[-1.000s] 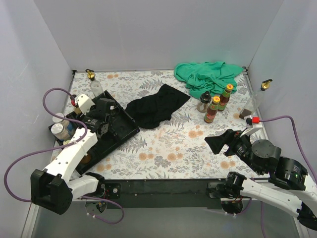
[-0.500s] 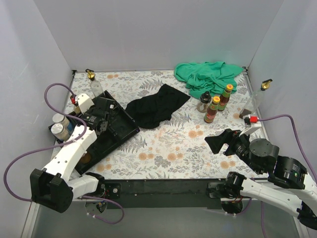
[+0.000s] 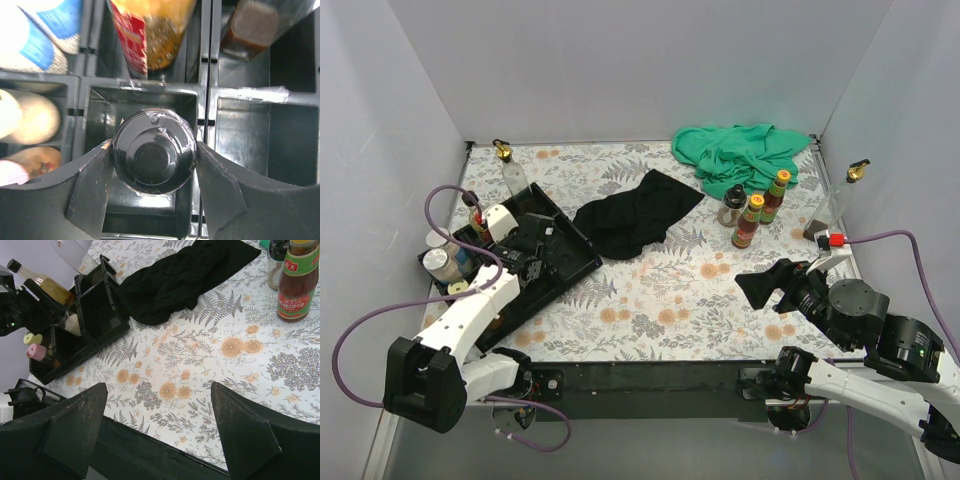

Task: Organize the condiment bottles
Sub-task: Place the bottle in the storage box.

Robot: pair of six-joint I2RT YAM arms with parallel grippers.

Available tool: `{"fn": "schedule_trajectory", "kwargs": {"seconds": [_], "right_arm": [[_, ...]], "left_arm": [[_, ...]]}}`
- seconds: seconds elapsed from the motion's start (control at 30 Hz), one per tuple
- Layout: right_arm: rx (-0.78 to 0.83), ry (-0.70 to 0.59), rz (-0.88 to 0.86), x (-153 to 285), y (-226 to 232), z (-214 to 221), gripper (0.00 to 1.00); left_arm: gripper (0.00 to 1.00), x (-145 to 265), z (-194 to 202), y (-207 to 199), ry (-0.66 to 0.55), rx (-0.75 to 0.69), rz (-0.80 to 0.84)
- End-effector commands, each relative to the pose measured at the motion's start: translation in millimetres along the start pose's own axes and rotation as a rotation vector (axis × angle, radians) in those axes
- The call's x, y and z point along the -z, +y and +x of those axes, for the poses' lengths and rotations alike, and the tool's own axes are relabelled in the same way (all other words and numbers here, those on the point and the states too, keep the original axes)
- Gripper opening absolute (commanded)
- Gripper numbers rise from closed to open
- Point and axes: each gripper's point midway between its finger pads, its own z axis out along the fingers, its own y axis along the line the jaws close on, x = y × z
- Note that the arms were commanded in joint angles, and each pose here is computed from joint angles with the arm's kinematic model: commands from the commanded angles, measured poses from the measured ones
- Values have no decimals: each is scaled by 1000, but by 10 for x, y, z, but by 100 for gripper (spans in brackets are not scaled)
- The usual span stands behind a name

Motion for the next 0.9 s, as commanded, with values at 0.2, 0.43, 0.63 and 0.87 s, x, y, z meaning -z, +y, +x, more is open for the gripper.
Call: {"fn": "schedule_trajectory", "kwargs": {"seconds": [0.2, 0.43, 0.63, 0.87], "right_arm": [[-10, -44, -17, 44, 49, -150, 92], [-16, -51, -30, 51, 56, -148, 91], [-17, -44, -17, 27, -4, -66, 94], [-49, -1, 91, -41, -183, 100, 99]], "left_arm": [[11, -96, -56, -93, -90, 85, 64], [11, -218, -8, -94, -99, 55, 15], [31, -266, 63, -52, -82, 40, -32], [98, -148, -58, -149, -27, -9, -6]]}}
